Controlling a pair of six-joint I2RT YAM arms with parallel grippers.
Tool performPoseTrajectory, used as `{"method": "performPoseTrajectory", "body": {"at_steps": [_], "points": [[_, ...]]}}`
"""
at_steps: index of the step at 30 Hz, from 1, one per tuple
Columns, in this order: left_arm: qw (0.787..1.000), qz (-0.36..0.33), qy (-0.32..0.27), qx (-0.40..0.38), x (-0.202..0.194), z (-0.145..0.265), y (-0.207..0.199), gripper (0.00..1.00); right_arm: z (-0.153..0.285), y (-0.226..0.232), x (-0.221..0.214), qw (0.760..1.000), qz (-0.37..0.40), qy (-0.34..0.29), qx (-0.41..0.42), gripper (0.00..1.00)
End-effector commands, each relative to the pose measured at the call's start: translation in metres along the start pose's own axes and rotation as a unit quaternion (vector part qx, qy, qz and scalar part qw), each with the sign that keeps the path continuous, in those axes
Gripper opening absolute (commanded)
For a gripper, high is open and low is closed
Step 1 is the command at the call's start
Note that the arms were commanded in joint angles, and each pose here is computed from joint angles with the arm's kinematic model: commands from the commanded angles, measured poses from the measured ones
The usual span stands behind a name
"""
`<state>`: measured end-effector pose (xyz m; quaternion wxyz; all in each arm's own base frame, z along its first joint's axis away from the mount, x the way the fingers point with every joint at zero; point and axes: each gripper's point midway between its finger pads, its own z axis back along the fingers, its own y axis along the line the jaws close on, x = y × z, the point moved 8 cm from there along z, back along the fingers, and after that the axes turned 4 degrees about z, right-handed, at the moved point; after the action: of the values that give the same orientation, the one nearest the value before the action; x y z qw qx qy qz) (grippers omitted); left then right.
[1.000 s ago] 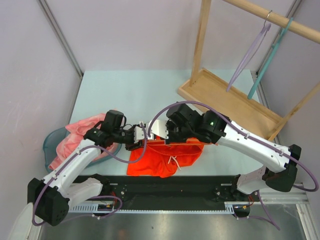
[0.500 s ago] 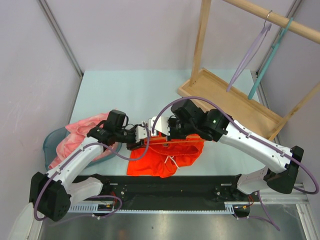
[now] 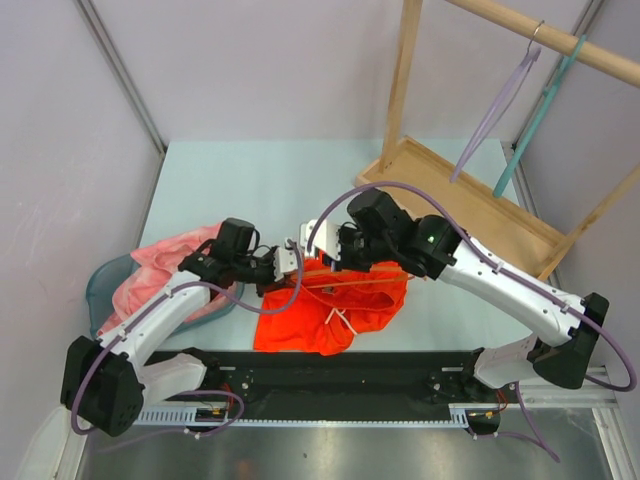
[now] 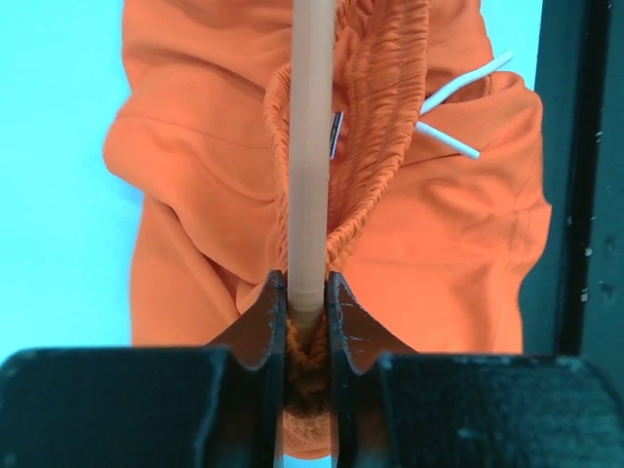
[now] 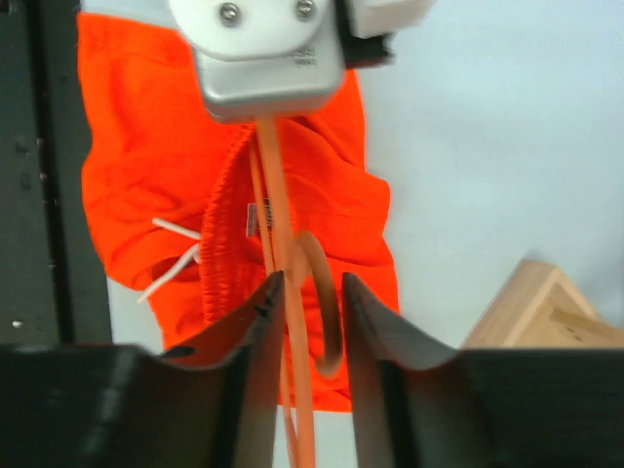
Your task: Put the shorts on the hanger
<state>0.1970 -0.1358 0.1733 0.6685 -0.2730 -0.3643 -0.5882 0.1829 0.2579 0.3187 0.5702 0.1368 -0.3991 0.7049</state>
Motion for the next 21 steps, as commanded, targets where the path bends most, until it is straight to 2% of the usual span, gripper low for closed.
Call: {"method": "performPoseTrajectory", "body": {"at_steps": [1,3,7,9,14,16,17,18,21], "points": [[0.998,0.056,-0.008,0.015,0.001,0.002,0.01,0.0,0.036,-0.022,0.008,0.987,-0.109,-0.05,-0.102,0.5],[0.997,0.078,-0.014,0.021,0.002,0.004,0.016,0.0,0.048,-0.027,-0.008,0.977,-0.161,-0.04,-0.134,0.73],[0.994,0.106,-0.015,0.028,0.002,0.006,0.025,0.0,0.075,-0.02,-0.025,0.959,-0.22,-0.044,-0.171,0.73],[0.992,0.123,-0.013,0.032,0.001,0.005,0.027,0.0,0.084,-0.006,-0.031,0.959,-0.233,-0.042,-0.157,0.71],[0.986,0.16,-0.019,0.038,0.0,0.004,0.035,0.0,0.055,0.034,-0.084,0.953,-0.27,0.05,-0.129,0.69],[0.984,0.171,-0.021,0.034,0.0,0.004,0.037,0.0,0.046,0.036,-0.094,0.952,-0.265,0.048,-0.148,0.7],[0.984,0.172,-0.022,0.035,0.001,0.004,0.039,0.0,0.034,0.044,-0.11,0.95,-0.267,0.067,-0.148,0.7],[0.984,0.173,-0.022,0.036,0.001,0.003,0.04,0.0,0.028,0.039,-0.109,0.95,-0.263,0.042,-0.166,0.71],[0.982,0.183,-0.02,0.037,0.002,0.003,0.043,0.0,0.005,0.042,-0.122,0.945,-0.261,0.036,-0.196,0.75]]}}
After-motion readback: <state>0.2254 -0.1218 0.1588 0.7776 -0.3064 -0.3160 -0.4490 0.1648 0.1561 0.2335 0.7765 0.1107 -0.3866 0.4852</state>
